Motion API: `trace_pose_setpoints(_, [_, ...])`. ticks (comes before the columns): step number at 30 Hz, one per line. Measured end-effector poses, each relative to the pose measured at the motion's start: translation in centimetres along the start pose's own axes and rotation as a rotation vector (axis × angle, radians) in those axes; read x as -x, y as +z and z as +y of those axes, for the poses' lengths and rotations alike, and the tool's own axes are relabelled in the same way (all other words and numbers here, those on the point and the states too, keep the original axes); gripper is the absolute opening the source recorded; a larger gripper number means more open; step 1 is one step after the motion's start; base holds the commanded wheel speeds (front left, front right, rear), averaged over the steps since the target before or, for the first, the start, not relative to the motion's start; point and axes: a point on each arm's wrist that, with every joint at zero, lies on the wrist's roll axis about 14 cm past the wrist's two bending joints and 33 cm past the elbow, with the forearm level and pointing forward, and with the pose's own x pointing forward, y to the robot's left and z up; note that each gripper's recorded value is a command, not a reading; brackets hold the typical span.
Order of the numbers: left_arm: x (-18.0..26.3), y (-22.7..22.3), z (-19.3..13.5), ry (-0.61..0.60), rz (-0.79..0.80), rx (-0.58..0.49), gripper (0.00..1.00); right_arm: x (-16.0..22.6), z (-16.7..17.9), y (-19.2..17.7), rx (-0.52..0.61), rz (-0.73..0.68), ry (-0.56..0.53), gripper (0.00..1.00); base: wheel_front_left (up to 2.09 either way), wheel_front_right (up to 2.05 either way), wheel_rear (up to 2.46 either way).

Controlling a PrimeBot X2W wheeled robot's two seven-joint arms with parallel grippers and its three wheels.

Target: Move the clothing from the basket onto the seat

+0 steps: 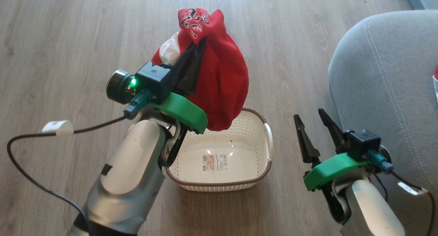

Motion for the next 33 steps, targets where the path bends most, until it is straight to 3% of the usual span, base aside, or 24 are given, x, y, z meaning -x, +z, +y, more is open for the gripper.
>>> trace_pose_setpoints(14, [0.1, -0.7, 0.0, -0.008, 0.012, 0.002, 0.00, -4.3, 8.6, 6.3, 0.049, -0.166, 0.306, 1.00, 0.00, 0.00, 0.00])
trace_pose_setpoints(28, [0.5, -1.4, -0.1, -0.017, 0.034, -0.004, 0.00, -7.2, 11.7, 3.7, 0.125, -0.041, 0.427, 1.00, 0.00, 0.00, 0.00])
trace_pose_setpoints(29, [0.5, -1.5, -0.2, -0.018, 0.035, -0.004, 0.00, -7.3, 11.7, 3.7, 0.123, -0.039, 0.428, 0.78, 0.00, 0.00, 0.00])
trace_pose_setpoints(31, [0.6, -1.6, -0.3, -0.021, 0.039, -0.004, 0.00, -7.7, 11.8, 3.7, 0.118, -0.035, 0.429, 0.04, 0.00, 0.00, 0.00])
trace_pose_setpoints(33, [0.6, -1.7, -0.3, -0.022, 0.041, -0.004, 0.00, -7.8, 11.9, 3.7, 0.115, -0.033, 0.430, 0.00, 0.00, 0.00, 0.00])
